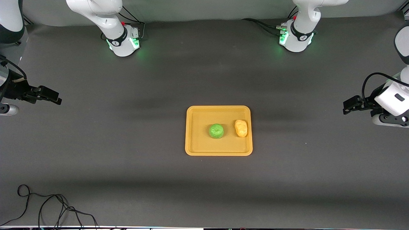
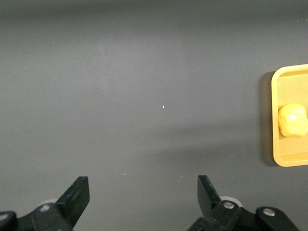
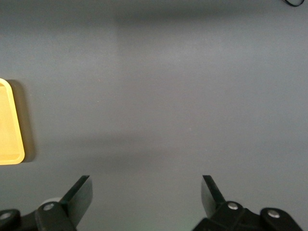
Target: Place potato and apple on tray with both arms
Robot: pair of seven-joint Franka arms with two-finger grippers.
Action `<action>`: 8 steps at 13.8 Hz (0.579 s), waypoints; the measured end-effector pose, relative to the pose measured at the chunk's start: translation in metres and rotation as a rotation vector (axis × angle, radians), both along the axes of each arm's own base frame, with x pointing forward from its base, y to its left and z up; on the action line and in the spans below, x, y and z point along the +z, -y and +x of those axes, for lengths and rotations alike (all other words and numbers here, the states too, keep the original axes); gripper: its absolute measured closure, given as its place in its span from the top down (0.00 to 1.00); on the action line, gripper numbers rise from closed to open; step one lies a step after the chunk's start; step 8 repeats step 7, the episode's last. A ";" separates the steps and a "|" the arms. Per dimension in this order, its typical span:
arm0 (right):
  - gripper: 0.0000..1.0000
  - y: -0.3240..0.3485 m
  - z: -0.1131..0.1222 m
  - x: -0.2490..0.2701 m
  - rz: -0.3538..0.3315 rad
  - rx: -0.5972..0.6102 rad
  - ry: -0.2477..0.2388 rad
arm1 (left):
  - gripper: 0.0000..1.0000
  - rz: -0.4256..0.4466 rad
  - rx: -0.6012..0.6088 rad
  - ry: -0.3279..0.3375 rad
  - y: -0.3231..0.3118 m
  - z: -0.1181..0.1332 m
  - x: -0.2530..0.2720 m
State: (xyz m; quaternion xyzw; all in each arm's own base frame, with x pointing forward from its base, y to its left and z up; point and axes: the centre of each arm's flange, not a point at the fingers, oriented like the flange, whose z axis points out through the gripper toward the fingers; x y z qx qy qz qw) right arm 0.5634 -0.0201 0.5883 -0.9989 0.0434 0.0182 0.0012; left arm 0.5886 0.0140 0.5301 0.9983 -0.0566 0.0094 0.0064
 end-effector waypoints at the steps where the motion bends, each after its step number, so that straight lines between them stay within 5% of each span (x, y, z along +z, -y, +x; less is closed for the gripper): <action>1: 1.00 0.000 0.000 0.001 -0.001 0.001 0.001 | 1.00 0.001 0.001 0.001 -0.008 0.000 0.000; 8: 1.00 0.005 0.000 0.002 -0.002 -0.007 0.007 | 1.00 0.001 -0.005 0.002 -0.014 0.000 0.001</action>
